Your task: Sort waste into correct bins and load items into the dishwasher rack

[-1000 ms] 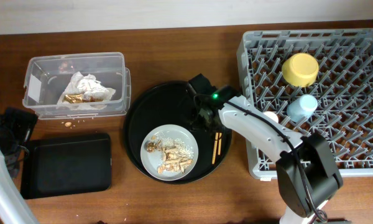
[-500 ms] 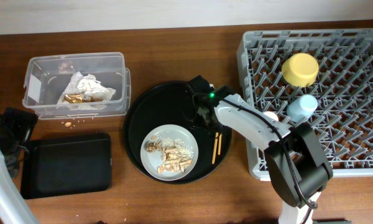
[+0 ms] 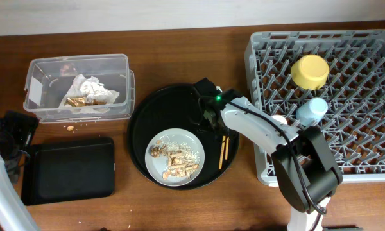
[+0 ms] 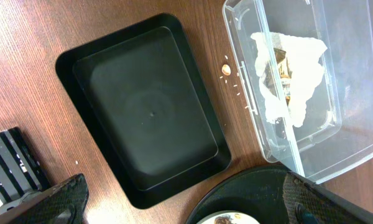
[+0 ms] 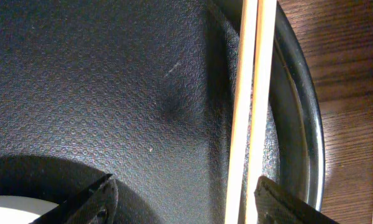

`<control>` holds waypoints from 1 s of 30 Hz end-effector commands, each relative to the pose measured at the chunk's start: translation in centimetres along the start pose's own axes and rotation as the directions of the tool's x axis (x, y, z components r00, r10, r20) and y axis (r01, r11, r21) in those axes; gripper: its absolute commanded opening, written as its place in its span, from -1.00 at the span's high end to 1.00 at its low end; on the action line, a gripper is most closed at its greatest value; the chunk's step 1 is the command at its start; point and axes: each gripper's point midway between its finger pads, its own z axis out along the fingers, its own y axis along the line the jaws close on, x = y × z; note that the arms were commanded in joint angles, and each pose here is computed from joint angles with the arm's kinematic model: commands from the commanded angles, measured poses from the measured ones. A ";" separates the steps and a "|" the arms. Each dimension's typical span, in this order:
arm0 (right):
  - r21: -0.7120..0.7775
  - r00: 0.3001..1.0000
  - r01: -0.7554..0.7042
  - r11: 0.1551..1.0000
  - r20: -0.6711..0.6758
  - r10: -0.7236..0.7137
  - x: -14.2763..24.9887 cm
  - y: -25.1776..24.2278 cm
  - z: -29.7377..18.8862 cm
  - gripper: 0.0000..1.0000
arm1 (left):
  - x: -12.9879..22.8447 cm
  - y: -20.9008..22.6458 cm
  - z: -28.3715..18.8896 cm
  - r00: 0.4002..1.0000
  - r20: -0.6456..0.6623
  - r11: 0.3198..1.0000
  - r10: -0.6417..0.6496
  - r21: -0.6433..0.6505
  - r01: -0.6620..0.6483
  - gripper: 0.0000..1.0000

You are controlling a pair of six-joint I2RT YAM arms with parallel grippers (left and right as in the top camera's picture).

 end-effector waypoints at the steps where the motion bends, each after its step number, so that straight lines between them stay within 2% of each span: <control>1: 0.038 1.000 -0.016 0.999 0.006 0.015 -0.1 -0.7 0.9 -0.43 | -0.3 0.1 -0.2 1.000 0.012 1.000 0.011 -0.002 -0.011 -0.98; 16: 0.078 0.999 -0.006 0.997 -0.034 0.009 0.7 -1.0 3.7 -0.40 | -0.3 0.1 -0.2 1.000 0.011 1.000 0.011 -0.002 -0.011 -0.98; 20: 0.077 0.999 -0.006 0.997 -0.034 0.008 0.7 -0.9 3.7 0.04 | -0.3 0.1 -0.2 1.000 0.011 1.000 0.011 -0.002 -0.011 -0.98; 25: 0.072 0.999 -0.006 0.997 -0.040 0.009 0.8 -0.9 3.7 0.36 | -0.3 0.1 -0.2 1.000 0.011 1.000 0.011 -0.002 -0.011 -0.98; 28: 0.075 0.999 -0.005 0.997 -0.042 0.009 0.9 -0.9 3.7 0.65 | -0.3 0.1 -0.2 1.000 0.011 1.000 0.011 -0.002 -0.011 -0.98; 30: 0.075 0.999 -0.005 0.997 -0.042 0.008 0.9 -0.9 3.7 0.70 | -0.3 0.1 -0.2 1.000 0.011 1.000 0.011 -0.002 -0.011 -0.98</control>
